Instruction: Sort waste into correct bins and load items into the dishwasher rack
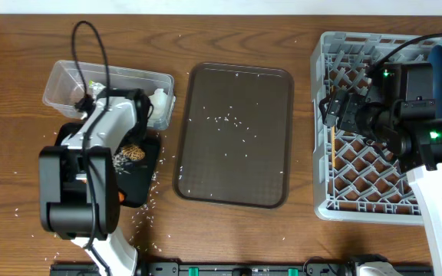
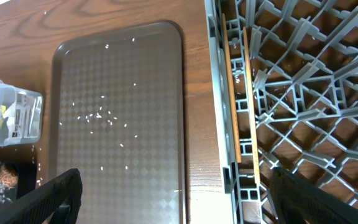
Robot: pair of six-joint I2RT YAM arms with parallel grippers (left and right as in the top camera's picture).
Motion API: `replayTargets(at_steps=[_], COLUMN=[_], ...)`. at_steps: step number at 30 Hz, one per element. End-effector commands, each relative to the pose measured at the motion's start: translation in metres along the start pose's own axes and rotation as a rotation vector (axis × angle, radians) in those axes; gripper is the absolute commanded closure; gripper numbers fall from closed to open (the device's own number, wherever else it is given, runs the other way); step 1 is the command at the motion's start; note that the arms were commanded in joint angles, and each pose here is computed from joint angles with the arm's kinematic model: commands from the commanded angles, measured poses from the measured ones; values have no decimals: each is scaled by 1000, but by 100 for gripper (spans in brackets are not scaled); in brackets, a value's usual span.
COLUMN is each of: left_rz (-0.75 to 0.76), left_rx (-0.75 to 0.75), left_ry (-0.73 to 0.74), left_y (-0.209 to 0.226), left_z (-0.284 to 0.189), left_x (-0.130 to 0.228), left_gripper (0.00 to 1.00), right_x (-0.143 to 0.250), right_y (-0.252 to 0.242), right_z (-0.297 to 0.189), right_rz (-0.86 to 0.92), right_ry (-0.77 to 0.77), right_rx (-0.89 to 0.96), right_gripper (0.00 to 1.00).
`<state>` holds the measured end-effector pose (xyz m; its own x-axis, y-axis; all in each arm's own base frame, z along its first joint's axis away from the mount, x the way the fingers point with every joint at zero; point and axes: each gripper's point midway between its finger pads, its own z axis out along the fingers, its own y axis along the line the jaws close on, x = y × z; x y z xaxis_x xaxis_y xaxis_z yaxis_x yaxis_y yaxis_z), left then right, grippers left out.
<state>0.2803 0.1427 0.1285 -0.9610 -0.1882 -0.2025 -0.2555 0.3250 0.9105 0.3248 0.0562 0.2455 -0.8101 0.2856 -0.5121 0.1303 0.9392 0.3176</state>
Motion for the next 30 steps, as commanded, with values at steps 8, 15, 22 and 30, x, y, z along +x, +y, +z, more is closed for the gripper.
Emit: replayTargets(at_steps=[8,15,22,30], left_rz=[57,216,214,311], left_rx=[-79,-167,-177,-224], left_ry=[-121,-186,-200,-191], left_y=[4,10,12,19], left_z=[-17,-24,-27,-22], left_x=[-16,-29,-30,-33], left_gripper=[94,94,94,94], right_x=[-3,-4,-5,-8], right_y=[1,2,2,3], right_z=[-2,-2,-2,-2], right_rz=[-6,-6,-7,-9], right_ry=[-12,-13,-17,-30], right_rx=[1,0,-2,-7], right_gripper=[10,10,10,10])
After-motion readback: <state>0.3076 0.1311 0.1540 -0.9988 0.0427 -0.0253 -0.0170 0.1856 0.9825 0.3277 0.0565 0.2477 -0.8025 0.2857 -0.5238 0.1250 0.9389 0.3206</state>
